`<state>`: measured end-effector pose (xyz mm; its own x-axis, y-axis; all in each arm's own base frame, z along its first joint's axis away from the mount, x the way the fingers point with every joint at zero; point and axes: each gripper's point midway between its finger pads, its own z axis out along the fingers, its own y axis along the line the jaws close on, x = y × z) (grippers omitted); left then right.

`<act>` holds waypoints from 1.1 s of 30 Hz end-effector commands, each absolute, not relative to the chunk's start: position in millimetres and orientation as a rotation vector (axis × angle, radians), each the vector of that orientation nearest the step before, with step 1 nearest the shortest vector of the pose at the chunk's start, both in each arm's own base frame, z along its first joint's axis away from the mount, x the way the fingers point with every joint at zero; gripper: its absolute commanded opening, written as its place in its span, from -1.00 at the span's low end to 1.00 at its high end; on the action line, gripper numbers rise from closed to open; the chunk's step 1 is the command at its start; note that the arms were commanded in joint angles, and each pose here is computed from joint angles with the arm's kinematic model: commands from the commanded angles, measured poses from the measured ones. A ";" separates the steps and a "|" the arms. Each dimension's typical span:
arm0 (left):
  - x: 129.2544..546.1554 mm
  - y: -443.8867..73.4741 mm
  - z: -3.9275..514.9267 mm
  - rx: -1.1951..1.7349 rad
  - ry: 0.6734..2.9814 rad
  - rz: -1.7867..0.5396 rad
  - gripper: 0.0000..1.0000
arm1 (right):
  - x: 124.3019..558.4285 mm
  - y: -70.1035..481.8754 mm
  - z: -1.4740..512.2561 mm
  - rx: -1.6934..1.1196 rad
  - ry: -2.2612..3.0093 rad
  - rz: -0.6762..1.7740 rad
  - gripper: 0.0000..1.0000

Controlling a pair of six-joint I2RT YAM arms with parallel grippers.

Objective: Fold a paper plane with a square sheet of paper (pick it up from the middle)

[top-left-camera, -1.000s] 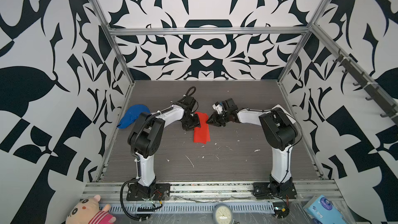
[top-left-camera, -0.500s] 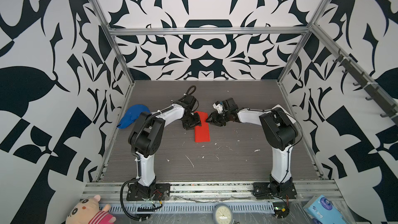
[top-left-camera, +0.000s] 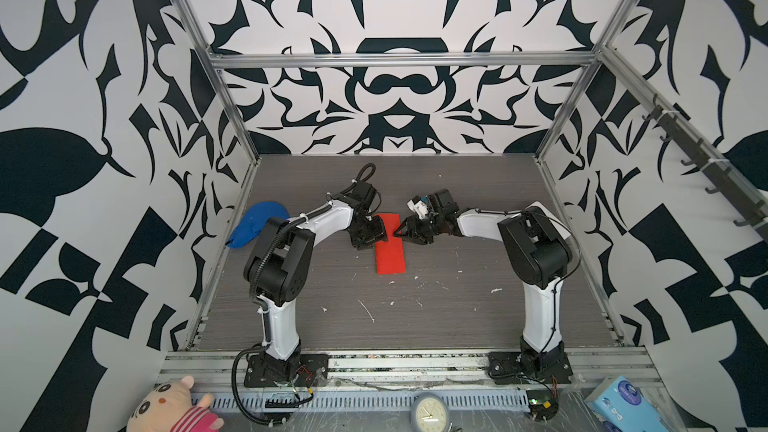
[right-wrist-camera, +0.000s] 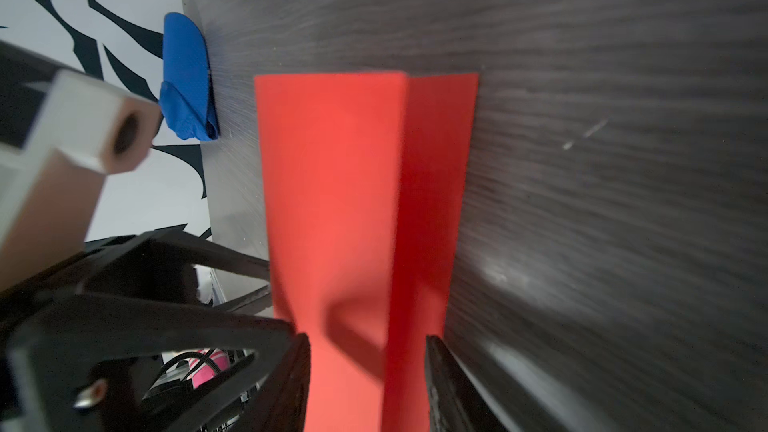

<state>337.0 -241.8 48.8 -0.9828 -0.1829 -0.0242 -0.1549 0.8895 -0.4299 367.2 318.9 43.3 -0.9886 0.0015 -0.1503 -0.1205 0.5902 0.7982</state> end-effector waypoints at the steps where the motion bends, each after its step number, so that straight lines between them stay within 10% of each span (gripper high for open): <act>1: 333.8 -236.2 54.2 -0.304 2.983 -0.679 0.16 | 372.6 327.6 58.5 -0.158 2.628 1.395 -0.03; 14: 333.8 -236.1 51.3 -0.307 2.990 -0.686 0.16 | 369.8 338.8 67.7 -0.182 2.588 1.500 -0.36; 22: 333.3 -235.3 50.3 -0.309 2.992 -0.683 0.16 | 368.4 341.5 72.4 -0.180 2.555 1.550 -0.21; 33: 333.4 -236.1 50.0 -0.308 2.991 -0.690 0.16 | 369.1 336.8 68.5 -0.149 2.565 1.503 -1.00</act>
